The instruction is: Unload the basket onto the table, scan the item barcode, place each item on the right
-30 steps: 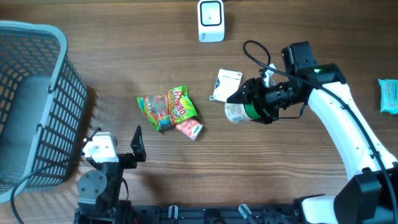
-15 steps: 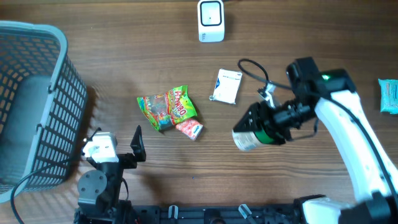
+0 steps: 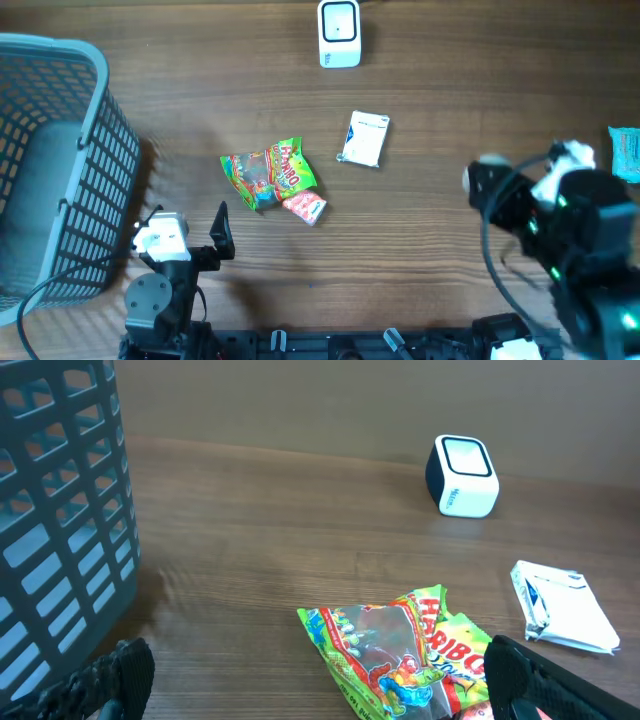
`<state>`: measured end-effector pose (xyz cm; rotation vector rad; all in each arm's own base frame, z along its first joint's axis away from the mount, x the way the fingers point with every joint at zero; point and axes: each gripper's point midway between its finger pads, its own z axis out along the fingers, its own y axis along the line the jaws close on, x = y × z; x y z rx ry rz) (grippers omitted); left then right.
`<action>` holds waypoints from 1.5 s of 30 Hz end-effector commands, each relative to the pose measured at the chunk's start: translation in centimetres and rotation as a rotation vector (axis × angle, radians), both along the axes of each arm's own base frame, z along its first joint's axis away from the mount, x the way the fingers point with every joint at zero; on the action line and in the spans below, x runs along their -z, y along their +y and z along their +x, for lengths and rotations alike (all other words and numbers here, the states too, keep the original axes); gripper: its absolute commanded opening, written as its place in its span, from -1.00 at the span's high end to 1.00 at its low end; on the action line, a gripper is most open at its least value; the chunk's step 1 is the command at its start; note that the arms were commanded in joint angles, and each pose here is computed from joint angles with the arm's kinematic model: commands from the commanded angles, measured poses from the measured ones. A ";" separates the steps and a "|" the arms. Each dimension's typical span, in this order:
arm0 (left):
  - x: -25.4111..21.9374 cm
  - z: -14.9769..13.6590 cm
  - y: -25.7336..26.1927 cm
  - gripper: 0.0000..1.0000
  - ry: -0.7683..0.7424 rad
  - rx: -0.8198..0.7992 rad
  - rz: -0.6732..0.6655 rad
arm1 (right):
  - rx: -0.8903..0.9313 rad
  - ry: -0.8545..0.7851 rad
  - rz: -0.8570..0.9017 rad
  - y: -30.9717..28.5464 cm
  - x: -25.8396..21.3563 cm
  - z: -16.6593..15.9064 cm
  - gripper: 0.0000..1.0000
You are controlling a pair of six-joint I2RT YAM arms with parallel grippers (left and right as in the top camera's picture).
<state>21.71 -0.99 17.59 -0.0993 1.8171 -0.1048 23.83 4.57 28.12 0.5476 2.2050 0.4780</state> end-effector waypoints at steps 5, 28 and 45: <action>0.1 0.0 0.2 -1.00 -0.001 -0.012 -0.002 | -0.091 -0.085 -0.118 2.6 5.6 13.6 -0.18; 0.1 0.0 0.2 -1.00 -0.001 -0.012 -0.002 | -0.261 -0.549 -0.361 14.4 8.9 30.8 -0.69; 0.1 0.0 0.2 -1.00 -0.001 -0.012 -0.002 | -0.459 -0.406 -0.487 15.4 17.5 31.2 -0.99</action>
